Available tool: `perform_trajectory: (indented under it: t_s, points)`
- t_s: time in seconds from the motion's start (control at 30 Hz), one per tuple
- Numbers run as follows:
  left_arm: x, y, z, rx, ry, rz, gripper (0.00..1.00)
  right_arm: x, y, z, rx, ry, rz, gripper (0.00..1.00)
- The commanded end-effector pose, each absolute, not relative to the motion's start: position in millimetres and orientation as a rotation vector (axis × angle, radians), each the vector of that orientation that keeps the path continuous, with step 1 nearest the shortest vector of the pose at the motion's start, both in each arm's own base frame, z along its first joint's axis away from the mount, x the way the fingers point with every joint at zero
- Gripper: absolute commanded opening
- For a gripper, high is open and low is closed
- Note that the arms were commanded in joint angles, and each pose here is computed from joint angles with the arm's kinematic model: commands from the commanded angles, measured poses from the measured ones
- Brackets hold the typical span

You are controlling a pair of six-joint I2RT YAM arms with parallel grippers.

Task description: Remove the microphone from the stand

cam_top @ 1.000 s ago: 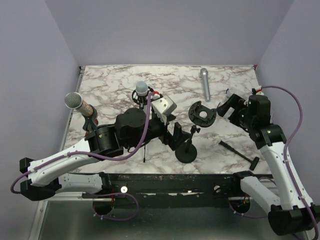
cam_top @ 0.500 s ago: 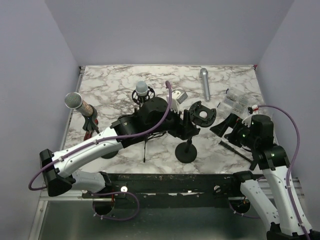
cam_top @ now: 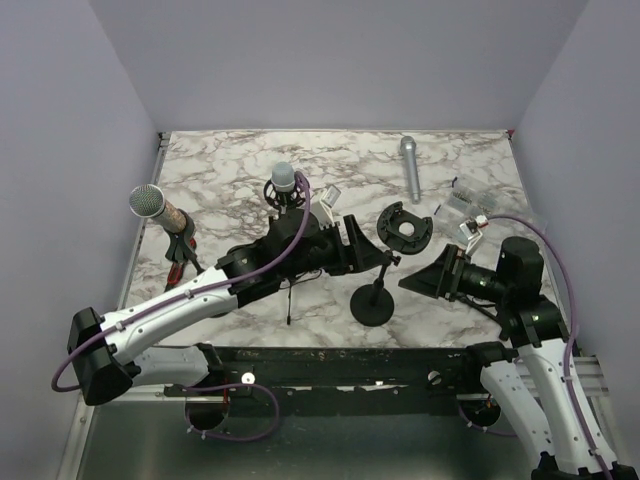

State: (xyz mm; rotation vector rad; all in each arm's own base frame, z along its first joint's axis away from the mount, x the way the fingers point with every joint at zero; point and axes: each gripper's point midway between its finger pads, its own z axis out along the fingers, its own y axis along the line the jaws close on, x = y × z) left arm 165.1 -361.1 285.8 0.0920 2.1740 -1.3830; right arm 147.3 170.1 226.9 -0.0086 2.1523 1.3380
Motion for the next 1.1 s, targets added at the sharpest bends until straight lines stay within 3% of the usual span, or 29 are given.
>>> perform_trajectory:
  t_s: [0.0,0.1,0.23,0.63,1.07]
  points:
    - [173.4,-364.0,303.7,-0.012,2.116,-1.493,0.71,133.2,185.0,262.3,-0.137,2.007,1.543,0.9]
    - [174.4,-367.9,303.3,0.0,2.119,-1.511,0.79,137.8,184.9,264.1,-0.104,1.995,1.544,0.9]
    - [180.9,-371.3,299.6,-0.003,2.132,-1.505,0.8,143.0,183.2,262.8,-0.095,1.987,1.51,0.89]
    - [187.7,-379.4,281.1,0.017,2.156,-1.498,0.69,147.5,179.2,253.6,-0.115,2.023,1.43,0.89]
    - [189.4,-368.8,235.8,-0.005,2.152,-1.445,0.71,150.3,178.3,245.1,-0.101,2.037,1.417,0.89]
